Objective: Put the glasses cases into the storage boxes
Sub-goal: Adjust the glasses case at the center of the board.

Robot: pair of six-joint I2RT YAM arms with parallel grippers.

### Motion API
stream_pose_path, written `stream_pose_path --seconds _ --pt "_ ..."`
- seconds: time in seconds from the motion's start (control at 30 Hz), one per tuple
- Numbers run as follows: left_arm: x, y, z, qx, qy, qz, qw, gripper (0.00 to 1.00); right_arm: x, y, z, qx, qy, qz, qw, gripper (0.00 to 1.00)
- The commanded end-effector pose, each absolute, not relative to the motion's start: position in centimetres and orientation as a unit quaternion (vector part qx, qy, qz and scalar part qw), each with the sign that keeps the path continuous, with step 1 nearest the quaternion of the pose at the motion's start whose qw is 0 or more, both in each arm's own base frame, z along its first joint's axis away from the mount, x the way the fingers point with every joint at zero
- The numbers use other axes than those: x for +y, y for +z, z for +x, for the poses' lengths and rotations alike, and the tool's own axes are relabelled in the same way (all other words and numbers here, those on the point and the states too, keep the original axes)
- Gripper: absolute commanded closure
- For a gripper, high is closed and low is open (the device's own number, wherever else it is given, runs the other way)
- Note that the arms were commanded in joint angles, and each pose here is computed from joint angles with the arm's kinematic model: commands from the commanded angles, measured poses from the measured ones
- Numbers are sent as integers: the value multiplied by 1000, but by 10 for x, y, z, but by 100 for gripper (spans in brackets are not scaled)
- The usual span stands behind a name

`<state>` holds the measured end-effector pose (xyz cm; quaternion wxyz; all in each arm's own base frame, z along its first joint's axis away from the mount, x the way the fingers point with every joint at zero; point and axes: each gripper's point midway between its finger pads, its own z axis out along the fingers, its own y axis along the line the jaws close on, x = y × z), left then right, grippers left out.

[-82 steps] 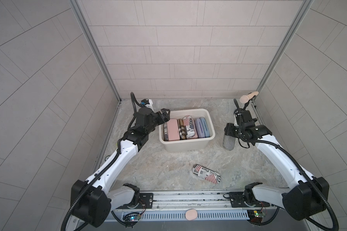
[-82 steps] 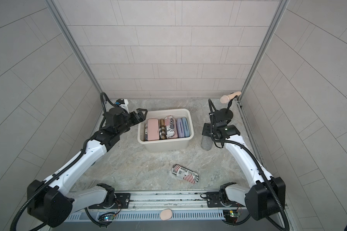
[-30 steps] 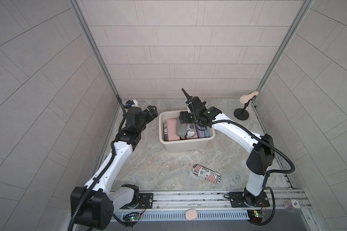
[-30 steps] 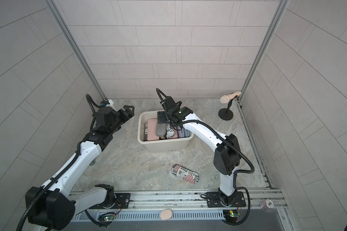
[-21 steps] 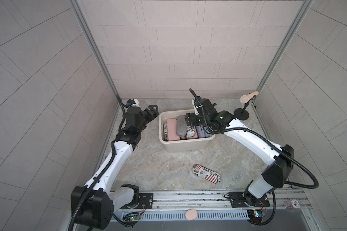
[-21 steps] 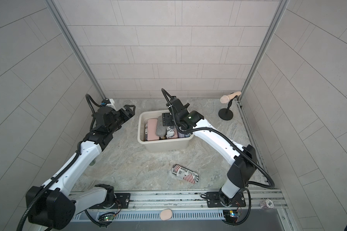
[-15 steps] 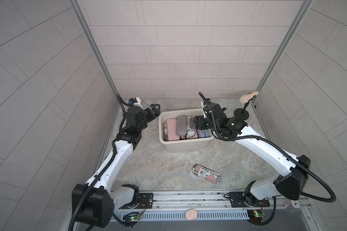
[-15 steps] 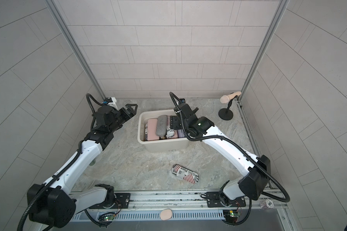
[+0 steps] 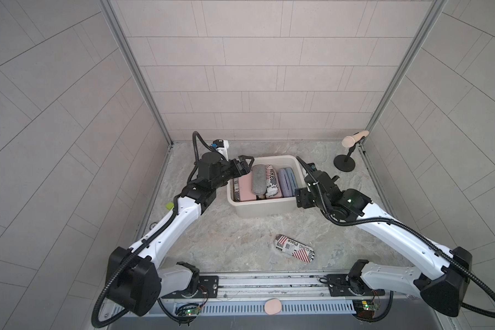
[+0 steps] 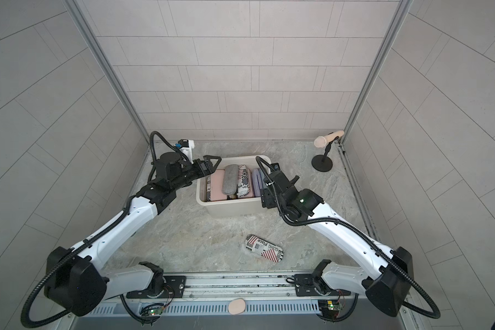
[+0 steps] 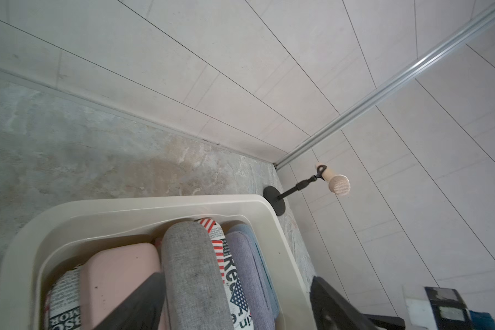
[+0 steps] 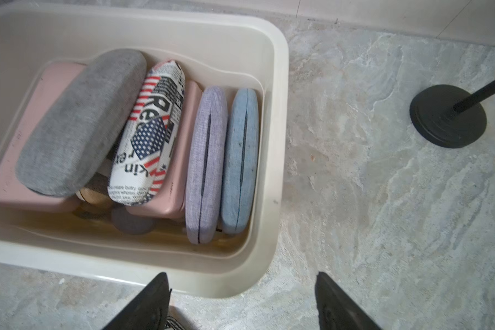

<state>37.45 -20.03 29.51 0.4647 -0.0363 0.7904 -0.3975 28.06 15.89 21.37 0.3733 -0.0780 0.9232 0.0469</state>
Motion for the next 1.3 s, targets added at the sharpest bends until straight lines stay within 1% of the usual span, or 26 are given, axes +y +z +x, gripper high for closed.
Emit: stream_pose_path --seconds 0.0,0.17,0.33,0.53,0.8,0.9,1.03,1.27 --pt "-216 305 373 786 -414 -2 460 14 141 201 264 931 13 -91 353 19" --pt "-226 301 371 786 -428 7 447 14 130 177 240 941 6 -108 321 19" --pt "-226 297 373 787 -430 3 443 14 123 156 225 946 5 -109 306 19" --pt "-231 295 373 788 -437 4 435 14 128 129 209 952 7 -132 276 19" --pt "-222 289 377 796 -410 -4 445 14 158 100 192 952 15 -197 235 19" --pt "-221 288 377 798 -408 -5 444 14 182 88 182 948 37 -238 209 17" --pt "-221 289 376 797 -407 -4 446 14 205 75 170 934 30 -298 194 14" --pt "-219 293 375 795 -405 -3 451 13 226 57 154 924 41 -343 163 14"
